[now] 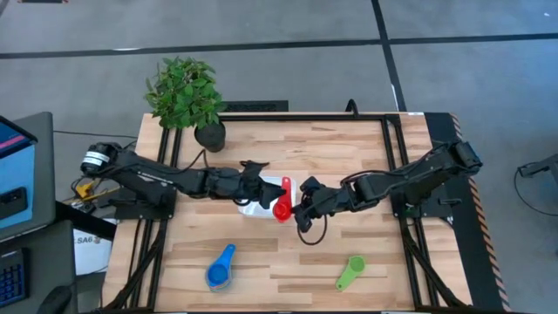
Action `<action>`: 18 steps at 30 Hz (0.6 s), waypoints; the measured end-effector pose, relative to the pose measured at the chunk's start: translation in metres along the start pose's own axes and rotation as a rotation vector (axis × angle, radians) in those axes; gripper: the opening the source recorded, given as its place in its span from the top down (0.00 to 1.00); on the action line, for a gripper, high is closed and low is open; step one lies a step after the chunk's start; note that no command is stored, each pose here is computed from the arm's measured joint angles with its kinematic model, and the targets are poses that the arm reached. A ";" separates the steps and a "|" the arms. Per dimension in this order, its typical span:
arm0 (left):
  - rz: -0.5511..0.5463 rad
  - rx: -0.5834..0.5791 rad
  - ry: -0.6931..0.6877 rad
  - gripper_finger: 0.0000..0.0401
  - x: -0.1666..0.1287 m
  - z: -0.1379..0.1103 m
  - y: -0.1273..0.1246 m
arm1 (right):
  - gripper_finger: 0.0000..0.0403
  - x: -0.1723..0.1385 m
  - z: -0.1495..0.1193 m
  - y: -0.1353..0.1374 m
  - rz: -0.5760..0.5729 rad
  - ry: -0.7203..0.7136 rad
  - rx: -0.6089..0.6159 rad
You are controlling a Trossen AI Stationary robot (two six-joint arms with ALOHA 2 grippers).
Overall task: Nest measuring cups in basket
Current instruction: Stack the red measuring cup into the light blue measuring cup
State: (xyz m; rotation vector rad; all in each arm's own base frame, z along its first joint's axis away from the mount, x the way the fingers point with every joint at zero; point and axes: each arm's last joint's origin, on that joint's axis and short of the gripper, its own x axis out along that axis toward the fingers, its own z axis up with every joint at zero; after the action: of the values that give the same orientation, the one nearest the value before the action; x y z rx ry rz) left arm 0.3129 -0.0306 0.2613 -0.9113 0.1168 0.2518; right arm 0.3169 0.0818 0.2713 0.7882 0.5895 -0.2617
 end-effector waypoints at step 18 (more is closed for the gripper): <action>-0.066 -0.047 0.077 0.99 0.006 0.020 0.010 | 0.97 0.000 0.000 0.000 -0.008 -0.005 -0.076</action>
State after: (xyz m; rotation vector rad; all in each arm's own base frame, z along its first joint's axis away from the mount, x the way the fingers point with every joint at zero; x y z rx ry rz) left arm 0.3154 -0.0081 0.2643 -0.9700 0.1524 0.1586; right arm 0.3169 0.0816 0.2709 0.7123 0.5944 -0.2469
